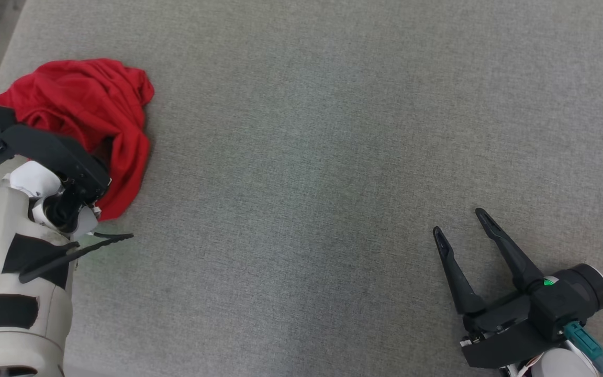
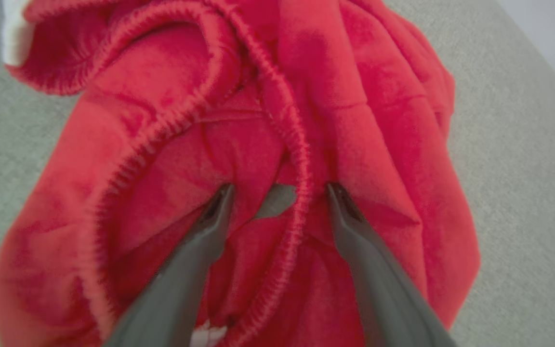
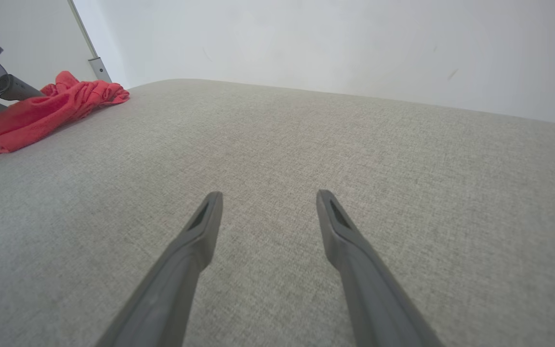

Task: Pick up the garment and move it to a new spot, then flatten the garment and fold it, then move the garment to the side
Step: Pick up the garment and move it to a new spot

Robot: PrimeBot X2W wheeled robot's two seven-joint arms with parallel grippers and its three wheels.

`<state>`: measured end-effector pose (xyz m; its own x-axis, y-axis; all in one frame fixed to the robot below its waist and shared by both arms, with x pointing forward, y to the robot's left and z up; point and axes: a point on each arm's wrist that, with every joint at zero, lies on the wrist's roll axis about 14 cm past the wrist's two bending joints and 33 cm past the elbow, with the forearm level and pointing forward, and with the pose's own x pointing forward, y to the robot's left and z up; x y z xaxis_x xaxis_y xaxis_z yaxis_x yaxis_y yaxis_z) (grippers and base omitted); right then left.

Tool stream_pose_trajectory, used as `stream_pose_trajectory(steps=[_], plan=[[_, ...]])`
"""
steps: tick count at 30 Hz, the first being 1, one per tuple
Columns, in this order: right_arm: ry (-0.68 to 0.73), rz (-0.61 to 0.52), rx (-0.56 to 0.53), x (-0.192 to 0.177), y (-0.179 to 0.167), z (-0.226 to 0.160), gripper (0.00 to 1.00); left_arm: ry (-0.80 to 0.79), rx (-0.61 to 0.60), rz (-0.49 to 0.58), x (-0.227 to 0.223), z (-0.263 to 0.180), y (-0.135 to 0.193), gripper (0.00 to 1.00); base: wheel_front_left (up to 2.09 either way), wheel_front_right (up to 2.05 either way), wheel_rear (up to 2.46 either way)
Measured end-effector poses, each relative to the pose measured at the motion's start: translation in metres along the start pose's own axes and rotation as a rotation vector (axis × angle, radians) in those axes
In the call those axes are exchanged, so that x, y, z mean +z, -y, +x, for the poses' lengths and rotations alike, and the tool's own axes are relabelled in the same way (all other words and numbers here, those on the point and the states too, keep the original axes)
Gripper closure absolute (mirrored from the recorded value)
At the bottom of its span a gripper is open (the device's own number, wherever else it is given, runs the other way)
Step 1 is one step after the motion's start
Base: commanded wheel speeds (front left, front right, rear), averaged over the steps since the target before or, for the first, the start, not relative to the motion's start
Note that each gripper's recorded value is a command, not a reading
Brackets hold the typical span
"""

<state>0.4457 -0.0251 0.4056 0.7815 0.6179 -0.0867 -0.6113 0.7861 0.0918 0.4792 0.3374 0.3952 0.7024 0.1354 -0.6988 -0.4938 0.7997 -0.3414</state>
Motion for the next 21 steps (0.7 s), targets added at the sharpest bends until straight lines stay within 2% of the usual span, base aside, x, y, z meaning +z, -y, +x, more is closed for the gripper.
stream_pose_trajectory(steps=[1, 2, 3, 6, 11, 13, 18, 21], plan=[[-0.001, 0.001, -0.004, -0.001, 0.001, 0.0, 0.0, -0.012, 0.003, 0.0, -0.003, 0.002, 0.0, 0.0, 0.0, 0.0, 0.0], [-0.001, 0.001, -0.007, -0.001, 0.003, 0.0, 0.0, -0.023, 0.005, 0.002, -0.007, 0.004, 0.0, 0.92, 0.0, 0.0, 0.0], [-0.001, 0.001, -0.012, -0.001, 0.004, -0.001, 0.0, -0.025, 0.006, 0.002, -0.007, 0.006, 0.0, 1.0, 0.0, 0.0, 0.0], [0.0, 0.001, -0.024, 0.0, 0.007, -0.002, 0.0, 0.029, -0.023, -0.028, 0.002, 0.008, 0.009, 1.0, 0.0, 0.0, 0.0], [0.02, 0.012, -0.042, 0.009, 0.005, -0.004, 0.0, 0.207, -0.214, -0.185, 0.046, -0.005, 0.064, 1.0, 0.0, 0.0, 0.0], [0.035, 0.026, -0.054, 0.015, 0.004, -0.005, 0.0, 0.286, -0.302, -0.213, 0.068, -0.02, 0.086, 1.0, 0.0, 0.0, 0.0], [0.066, 0.056, -0.067, 0.029, -0.005, -0.01, 0.0, 0.46, -0.443, -0.261, 0.094, -0.06, 0.108, 1.0, 0.0, 0.0, 0.0], [0.095, 0.063, -0.09, 0.041, -0.005, -0.013, 0.0, 0.53, -0.552, -0.295, 0.108, -0.088, 0.132, 1.0, 0.0, 0.0, 0.0]])
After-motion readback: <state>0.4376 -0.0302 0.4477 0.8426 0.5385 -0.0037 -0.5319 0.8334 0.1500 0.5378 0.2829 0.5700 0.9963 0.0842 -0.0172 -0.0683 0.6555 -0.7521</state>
